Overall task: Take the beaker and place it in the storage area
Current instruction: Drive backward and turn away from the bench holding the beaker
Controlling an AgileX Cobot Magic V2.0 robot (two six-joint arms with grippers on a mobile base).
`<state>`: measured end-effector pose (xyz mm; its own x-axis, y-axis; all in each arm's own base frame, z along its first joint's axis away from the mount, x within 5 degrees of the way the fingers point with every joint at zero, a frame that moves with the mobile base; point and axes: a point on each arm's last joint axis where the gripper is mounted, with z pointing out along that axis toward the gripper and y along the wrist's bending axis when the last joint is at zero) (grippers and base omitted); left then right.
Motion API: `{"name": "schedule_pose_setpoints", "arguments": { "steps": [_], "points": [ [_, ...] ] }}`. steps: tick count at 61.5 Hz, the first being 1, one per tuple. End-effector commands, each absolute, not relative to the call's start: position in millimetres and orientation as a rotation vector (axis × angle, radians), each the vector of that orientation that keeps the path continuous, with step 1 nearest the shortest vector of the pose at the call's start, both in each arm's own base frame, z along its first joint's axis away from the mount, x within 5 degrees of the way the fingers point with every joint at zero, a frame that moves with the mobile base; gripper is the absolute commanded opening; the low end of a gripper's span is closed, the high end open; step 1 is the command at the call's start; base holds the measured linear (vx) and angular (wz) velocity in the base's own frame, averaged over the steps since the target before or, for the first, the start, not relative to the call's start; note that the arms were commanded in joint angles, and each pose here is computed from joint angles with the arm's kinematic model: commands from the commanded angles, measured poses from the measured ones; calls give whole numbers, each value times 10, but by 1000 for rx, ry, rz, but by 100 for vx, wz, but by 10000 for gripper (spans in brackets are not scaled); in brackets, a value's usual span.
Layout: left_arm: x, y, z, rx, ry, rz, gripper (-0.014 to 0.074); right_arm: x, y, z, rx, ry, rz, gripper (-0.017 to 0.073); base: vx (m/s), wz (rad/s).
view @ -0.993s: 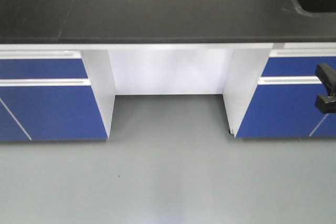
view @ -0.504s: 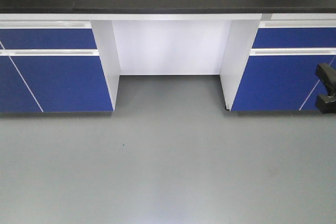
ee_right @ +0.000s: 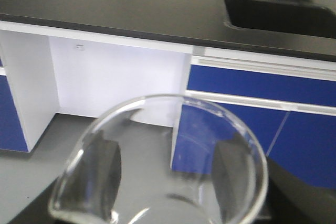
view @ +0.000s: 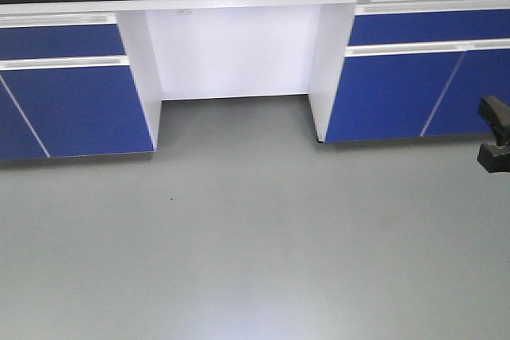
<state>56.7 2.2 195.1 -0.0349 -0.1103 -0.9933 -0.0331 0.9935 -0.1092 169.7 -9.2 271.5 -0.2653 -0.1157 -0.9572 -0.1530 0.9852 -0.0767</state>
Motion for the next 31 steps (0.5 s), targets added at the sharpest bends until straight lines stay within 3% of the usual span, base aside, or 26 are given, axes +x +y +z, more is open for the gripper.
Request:
{"name": "schedule_pose_setpoints", "arguments": {
  "steps": [1, 31],
  "points": [
    [562, 7, 1963, -101, 1526, -89, -8, 1718, -94, 2828, -180, 1803, 48, -3, -13, -32],
    [562, 7, 1963, -101, 1526, -89, -8, 1718, -94, 2828, -180, 1803, 48, -3, -9, -45]
  ]
}}
